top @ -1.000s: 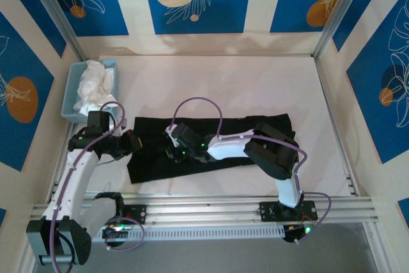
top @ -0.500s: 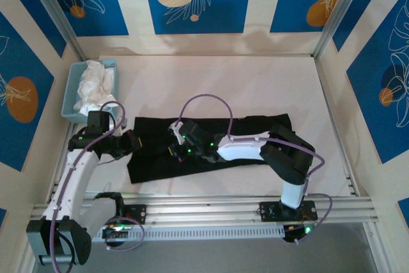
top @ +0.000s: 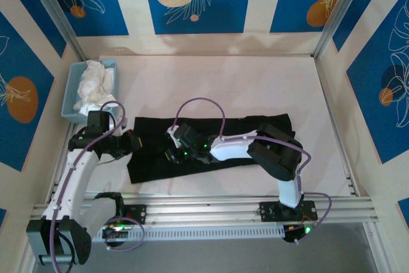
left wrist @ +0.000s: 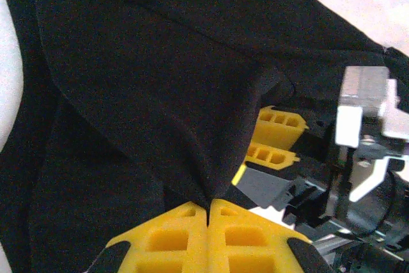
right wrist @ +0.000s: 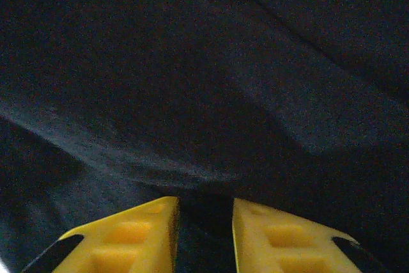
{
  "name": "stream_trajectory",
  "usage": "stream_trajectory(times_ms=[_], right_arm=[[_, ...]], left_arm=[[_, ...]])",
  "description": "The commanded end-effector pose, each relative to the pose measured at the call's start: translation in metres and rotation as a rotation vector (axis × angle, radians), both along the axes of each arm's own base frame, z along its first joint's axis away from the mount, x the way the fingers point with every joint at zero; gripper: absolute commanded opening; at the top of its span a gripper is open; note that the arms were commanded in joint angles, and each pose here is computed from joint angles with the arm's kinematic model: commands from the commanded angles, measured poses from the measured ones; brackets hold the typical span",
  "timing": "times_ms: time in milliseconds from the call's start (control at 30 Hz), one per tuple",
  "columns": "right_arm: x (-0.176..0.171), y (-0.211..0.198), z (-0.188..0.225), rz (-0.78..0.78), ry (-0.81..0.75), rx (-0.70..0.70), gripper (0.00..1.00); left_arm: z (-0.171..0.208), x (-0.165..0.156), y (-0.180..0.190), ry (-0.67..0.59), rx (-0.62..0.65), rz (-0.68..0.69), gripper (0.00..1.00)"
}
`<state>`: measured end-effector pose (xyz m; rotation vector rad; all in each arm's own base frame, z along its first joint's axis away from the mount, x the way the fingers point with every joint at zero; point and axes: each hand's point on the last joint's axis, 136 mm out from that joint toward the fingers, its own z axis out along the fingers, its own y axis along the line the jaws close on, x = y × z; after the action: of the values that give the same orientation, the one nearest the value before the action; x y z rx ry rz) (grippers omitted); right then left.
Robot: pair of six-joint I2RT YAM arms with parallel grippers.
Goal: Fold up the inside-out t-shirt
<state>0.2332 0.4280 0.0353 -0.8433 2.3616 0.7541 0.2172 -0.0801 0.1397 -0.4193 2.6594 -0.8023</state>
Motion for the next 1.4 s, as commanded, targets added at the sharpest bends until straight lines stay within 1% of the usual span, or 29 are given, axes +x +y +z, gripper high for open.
stream_trajectory(times_ms=[0,300,500,600,700,900,967,1133,1233,1367], right_arm=[[0.01,0.007,0.003,-0.02,-0.029,-0.014,0.31],[0.021,0.007,0.003,-0.061,-0.052,-0.018,0.4],[0.026,0.012,-0.003,-0.065,-0.055,-0.026,0.43],[0.026,0.016,-0.006,-0.056,-0.045,-0.019,0.42],[0.027,0.019,-0.005,-0.055,-0.041,-0.005,0.37],[0.028,0.019,0.002,-0.063,-0.055,0.013,0.14],[0.028,0.018,0.006,-0.064,-0.059,0.021,0.08],[0.024,0.014,0.023,-0.062,-0.064,0.049,0.0],[0.018,0.009,0.034,-0.057,-0.057,0.07,0.0],[0.002,-0.003,0.042,-0.043,-0.009,0.093,0.0]], left_arm=[[0.011,0.007,-0.001,-0.038,-0.016,-0.009,0.0],[0.012,0.008,-0.001,-0.043,-0.017,-0.011,0.0],[0.012,0.008,-0.002,-0.044,-0.02,-0.013,0.0],[0.012,0.008,-0.002,-0.045,-0.02,-0.012,0.0],[0.01,0.008,-0.002,-0.041,-0.019,-0.015,0.0],[0.008,0.007,-0.002,-0.038,-0.025,-0.015,0.0],[0.009,0.007,-0.002,-0.04,-0.022,-0.016,0.0],[0.007,0.007,-0.002,-0.036,-0.02,-0.015,0.0],[0.007,0.008,-0.001,-0.039,-0.018,-0.013,0.0],[0.006,0.008,0.0,-0.036,-0.011,-0.01,0.0]])
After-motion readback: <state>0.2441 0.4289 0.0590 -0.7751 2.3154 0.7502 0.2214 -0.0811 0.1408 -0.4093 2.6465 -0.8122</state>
